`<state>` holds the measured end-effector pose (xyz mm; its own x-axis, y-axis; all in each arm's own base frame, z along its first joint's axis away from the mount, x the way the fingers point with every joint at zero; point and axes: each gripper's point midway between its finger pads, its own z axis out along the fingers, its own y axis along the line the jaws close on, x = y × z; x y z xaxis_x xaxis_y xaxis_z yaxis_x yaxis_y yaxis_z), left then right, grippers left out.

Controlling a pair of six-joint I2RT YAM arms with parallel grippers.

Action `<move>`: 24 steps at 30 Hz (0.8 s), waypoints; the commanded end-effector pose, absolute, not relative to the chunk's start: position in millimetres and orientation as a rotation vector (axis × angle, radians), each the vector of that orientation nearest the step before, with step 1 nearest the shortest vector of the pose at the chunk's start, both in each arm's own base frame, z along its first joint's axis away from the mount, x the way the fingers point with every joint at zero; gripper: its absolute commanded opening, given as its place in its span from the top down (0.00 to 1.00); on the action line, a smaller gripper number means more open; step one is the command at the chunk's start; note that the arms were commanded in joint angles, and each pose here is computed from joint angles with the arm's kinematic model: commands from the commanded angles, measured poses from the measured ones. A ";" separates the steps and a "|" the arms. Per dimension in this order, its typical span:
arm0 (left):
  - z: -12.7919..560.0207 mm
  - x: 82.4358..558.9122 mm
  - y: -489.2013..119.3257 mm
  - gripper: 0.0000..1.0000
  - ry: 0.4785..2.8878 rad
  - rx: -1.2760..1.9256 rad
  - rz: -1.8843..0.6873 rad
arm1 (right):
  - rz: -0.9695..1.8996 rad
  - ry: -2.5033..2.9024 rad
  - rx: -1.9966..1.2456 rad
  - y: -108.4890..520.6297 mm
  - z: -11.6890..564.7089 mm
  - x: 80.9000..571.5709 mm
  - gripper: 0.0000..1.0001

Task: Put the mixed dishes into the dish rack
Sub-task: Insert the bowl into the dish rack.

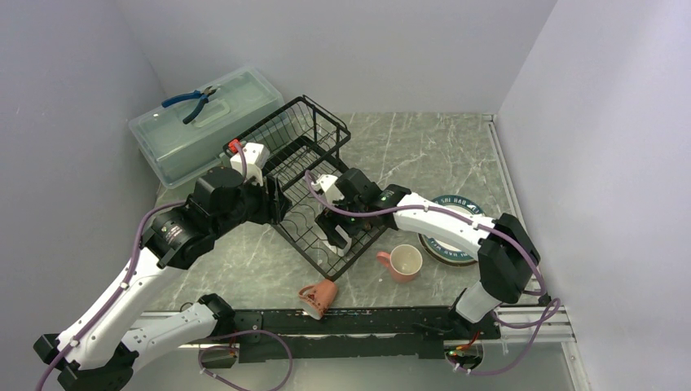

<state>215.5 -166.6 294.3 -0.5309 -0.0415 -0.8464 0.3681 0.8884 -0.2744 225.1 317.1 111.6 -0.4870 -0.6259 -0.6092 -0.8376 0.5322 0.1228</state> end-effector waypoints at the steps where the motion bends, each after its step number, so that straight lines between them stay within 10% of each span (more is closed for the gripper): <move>1: 306.3 217.5 -170.5 0.40 2.029 0.251 -0.549 | 0.534 2.197 -1.125 320.0 133.7 240.0 0.14; 24: 305.6 217.7 -173.9 0.40 2.028 0.252 -0.566 | 0.548 2.050 -1.006 310.9 216.9 243.2 0.08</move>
